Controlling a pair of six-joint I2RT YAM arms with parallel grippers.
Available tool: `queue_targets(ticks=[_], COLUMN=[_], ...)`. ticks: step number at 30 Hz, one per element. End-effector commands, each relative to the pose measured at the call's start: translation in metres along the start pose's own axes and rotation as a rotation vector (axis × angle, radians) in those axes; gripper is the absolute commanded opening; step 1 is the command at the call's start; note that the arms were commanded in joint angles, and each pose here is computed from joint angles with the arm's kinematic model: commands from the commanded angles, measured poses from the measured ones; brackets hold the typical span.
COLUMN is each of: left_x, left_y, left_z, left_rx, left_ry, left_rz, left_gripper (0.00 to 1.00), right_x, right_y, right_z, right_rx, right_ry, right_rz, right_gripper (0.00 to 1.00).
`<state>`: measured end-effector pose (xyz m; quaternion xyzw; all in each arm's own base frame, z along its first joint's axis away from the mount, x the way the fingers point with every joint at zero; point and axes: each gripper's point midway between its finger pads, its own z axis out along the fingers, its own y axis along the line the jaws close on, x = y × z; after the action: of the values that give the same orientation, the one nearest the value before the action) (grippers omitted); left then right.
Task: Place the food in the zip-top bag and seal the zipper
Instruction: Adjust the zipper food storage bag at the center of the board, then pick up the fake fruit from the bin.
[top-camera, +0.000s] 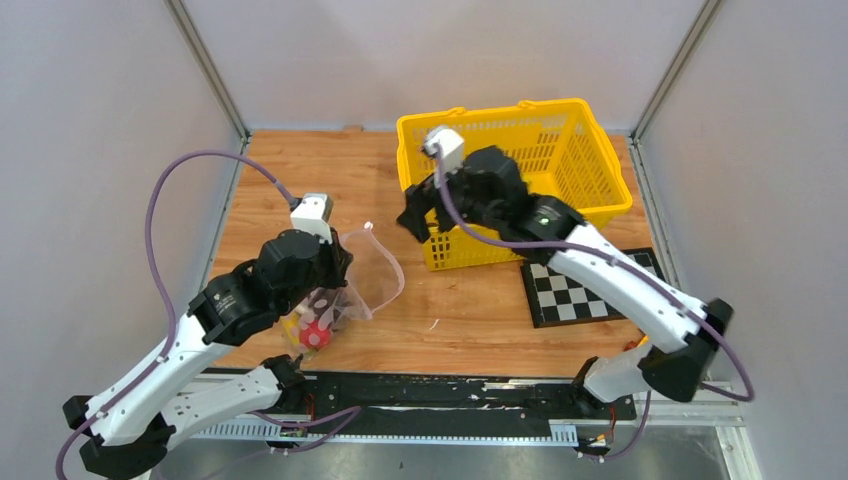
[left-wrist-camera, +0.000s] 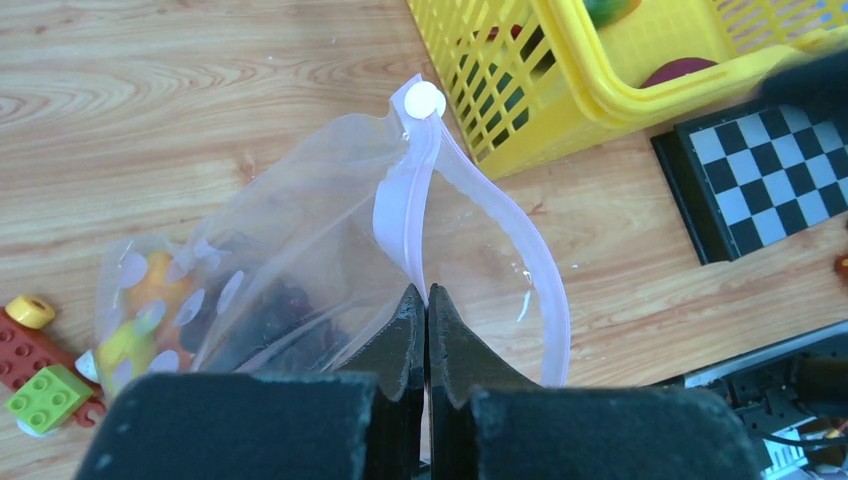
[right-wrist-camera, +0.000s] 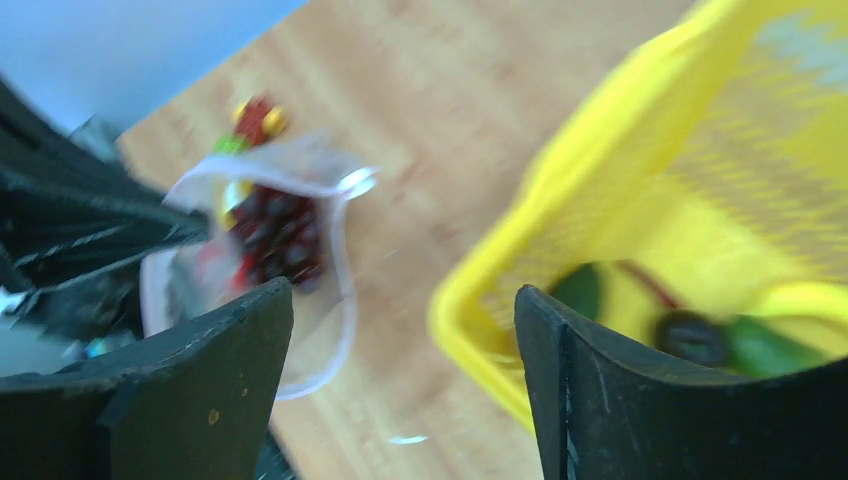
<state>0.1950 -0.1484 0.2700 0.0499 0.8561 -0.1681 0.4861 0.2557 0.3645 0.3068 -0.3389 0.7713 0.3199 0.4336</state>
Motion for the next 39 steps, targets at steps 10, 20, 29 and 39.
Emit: queue_targets(ticks=[10, 20, 29, 39], left_x=[-0.018, -0.013, -0.012, -0.010], left_y=[-0.021, -0.030, -0.024, -0.025], left_z=[-0.008, -0.007, -0.010, -0.010], left_rx=[0.120, 0.164, 0.156, 0.159], left_ry=[-0.077, -0.056, -0.072, -0.065], left_rz=[-0.072, -0.082, -0.085, -0.084], left_gripper=[0.00, 0.00, 0.00, 0.00], right_x=[0.010, 0.096, 0.128, 0.159], right_y=[-0.263, -0.332, -0.344, -0.340], right_z=[-0.094, -0.034, -0.021, 0.001], right_rx=[0.694, 0.791, 0.971, 0.995], right_ry=[0.008, 0.216, 0.155, 0.207], right_rz=[0.183, 0.606, 0.987, 1.172], right_gripper=[0.88, 0.85, 0.87, 0.84])
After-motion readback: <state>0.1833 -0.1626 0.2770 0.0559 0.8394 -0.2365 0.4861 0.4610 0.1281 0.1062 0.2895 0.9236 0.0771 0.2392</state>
